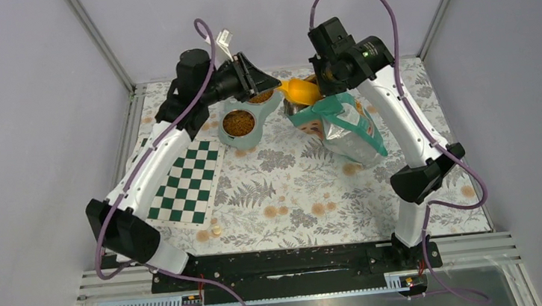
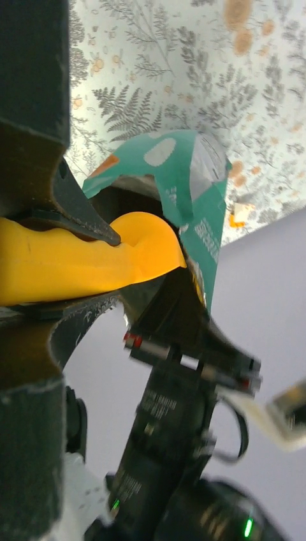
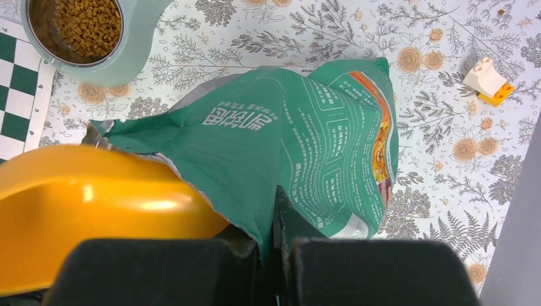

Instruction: Serve the pet food

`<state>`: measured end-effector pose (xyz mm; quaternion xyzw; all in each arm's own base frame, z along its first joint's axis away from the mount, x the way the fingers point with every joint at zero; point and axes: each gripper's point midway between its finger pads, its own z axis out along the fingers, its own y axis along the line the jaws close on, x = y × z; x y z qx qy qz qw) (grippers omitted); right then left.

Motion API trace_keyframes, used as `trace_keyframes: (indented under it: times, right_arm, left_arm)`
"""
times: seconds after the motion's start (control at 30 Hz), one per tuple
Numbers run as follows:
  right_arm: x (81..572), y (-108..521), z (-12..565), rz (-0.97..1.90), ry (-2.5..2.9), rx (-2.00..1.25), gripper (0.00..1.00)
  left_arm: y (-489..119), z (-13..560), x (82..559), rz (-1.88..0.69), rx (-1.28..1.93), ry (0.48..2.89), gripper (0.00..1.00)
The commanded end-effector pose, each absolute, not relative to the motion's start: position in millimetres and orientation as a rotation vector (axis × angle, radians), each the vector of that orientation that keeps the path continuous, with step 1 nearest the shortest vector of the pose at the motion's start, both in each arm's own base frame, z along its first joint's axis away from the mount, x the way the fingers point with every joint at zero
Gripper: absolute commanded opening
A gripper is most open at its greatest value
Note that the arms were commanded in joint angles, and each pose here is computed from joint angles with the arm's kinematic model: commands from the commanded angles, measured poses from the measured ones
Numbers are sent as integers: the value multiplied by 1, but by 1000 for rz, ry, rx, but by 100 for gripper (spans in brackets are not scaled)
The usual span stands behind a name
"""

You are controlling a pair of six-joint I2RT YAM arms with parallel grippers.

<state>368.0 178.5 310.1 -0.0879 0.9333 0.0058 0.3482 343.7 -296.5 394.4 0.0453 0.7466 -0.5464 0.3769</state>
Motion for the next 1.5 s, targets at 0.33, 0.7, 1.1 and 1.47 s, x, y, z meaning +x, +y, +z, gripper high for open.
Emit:
trace_keyframes:
  times: [0.33,0.7,1.1,1.47]
  right_arm:
    - [380,217,332,229,2176,-200,0]
    - [372,220,332,339,2145,-163,0]
    - [364,239,314,643,2164,-220,0]
    - [363,224,338,704,2109,-130,0]
  left_arm:
    - [-360,310,382,-1169,57,2180,0]
    - [-378,231,399,-994,9,2287,0]
    - [-431,197,373,-1385,130,2342,0]
    - [-406,295,364,-1861,38,2012,0]
